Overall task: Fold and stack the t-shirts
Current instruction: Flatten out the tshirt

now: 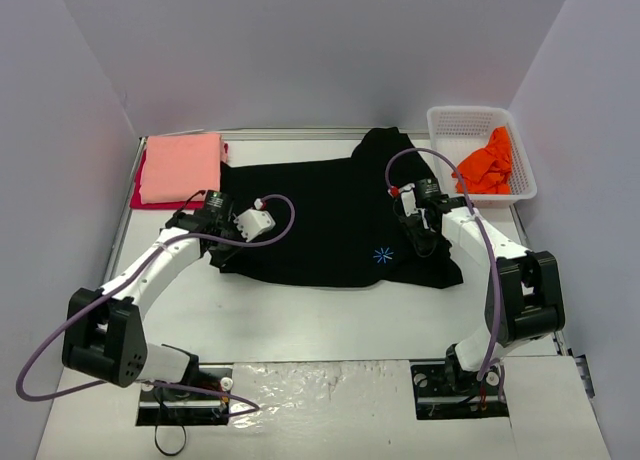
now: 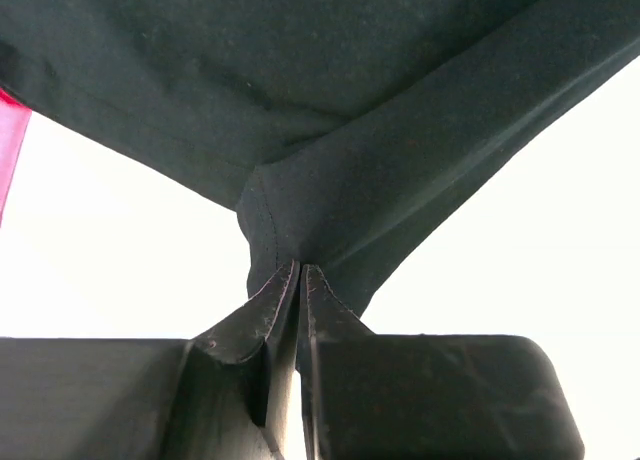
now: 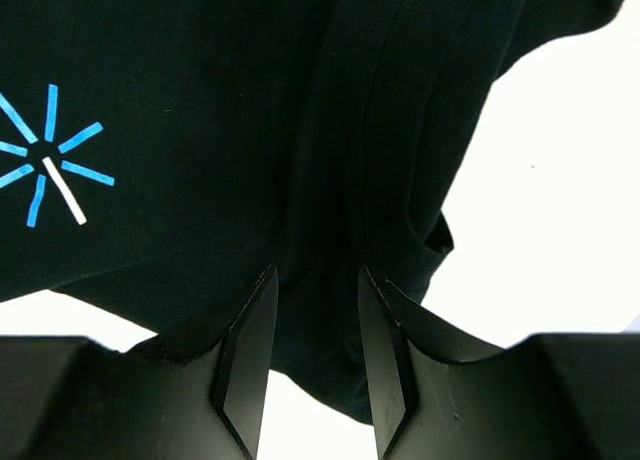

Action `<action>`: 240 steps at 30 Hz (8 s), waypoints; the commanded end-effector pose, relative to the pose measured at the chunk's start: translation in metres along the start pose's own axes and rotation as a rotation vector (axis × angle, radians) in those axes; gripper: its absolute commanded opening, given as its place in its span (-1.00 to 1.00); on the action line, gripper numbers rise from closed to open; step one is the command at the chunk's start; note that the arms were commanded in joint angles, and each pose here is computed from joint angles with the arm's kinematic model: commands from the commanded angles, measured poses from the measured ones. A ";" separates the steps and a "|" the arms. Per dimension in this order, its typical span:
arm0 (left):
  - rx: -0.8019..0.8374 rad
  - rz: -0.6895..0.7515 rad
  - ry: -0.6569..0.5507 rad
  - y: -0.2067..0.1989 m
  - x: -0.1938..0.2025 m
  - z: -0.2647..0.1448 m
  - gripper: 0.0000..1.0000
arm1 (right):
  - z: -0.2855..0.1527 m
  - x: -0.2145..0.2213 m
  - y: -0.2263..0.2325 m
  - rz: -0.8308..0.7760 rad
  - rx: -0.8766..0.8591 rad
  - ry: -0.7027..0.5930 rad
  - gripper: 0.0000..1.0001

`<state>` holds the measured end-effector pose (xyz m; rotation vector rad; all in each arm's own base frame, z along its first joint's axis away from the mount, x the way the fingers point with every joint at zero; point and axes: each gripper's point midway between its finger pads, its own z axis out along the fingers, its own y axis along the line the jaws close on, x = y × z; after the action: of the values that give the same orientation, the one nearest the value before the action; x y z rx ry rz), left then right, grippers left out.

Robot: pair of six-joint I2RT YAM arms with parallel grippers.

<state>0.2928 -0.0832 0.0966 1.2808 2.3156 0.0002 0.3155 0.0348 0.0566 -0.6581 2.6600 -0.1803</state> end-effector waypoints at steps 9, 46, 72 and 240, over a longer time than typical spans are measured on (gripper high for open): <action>-0.114 -0.055 -0.035 0.012 -0.006 -0.036 -0.95 | -0.002 0.007 0.000 -0.005 0.017 0.021 -0.31; -0.244 -0.195 -0.137 0.020 -0.013 -0.090 -0.95 | -0.046 0.060 0.000 -0.301 -0.081 0.240 -0.09; -0.264 -0.149 -0.121 0.019 -0.003 -0.096 -0.95 | -0.047 0.058 0.002 -0.256 -0.149 0.209 -1.00; -0.537 -0.313 -0.007 0.150 0.020 -0.009 -0.95 | -0.010 0.017 0.039 -0.395 -0.272 0.177 -0.20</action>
<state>0.3933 0.0119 0.1038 0.7354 2.3010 0.4549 0.2986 0.0461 0.0465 -1.1978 2.7320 -0.0453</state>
